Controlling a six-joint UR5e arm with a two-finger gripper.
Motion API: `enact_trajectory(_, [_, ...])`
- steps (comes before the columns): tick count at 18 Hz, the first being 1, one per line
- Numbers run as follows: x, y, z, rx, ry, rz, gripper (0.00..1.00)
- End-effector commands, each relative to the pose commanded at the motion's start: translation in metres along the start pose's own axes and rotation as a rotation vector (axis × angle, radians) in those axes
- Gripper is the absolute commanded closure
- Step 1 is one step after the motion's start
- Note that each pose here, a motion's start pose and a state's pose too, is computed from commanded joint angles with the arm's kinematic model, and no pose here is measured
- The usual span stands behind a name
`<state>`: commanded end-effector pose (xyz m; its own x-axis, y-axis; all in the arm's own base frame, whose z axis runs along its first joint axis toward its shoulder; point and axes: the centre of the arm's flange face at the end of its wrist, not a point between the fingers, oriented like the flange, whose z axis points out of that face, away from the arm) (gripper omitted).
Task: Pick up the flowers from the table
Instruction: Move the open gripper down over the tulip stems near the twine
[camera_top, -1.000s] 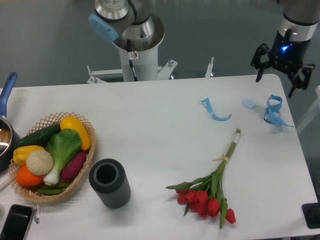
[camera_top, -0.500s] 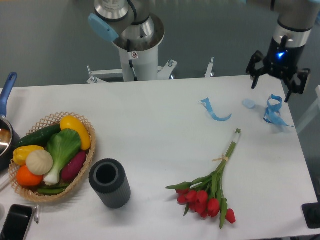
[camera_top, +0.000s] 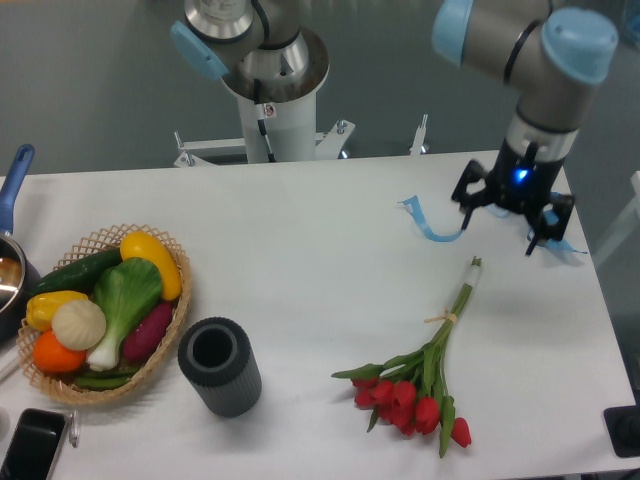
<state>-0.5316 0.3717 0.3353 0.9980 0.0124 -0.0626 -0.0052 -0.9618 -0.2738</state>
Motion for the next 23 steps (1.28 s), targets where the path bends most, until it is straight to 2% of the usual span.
enact_trajectory(3, [-0.001, -0.008, 0.020, -0.005, 0.004, -0.049, 0.00])
enact_trajectory(7, [0.000, -0.019, 0.047, 0.009, -0.016, -0.024, 0.00])
enact_trajectory(12, [0.004, -0.042, 0.102, 0.000, 0.029, -0.005, 0.00])
enact_trajectory(23, [0.017, -0.050, 0.135, -0.003, 0.043, 0.031, 0.00])
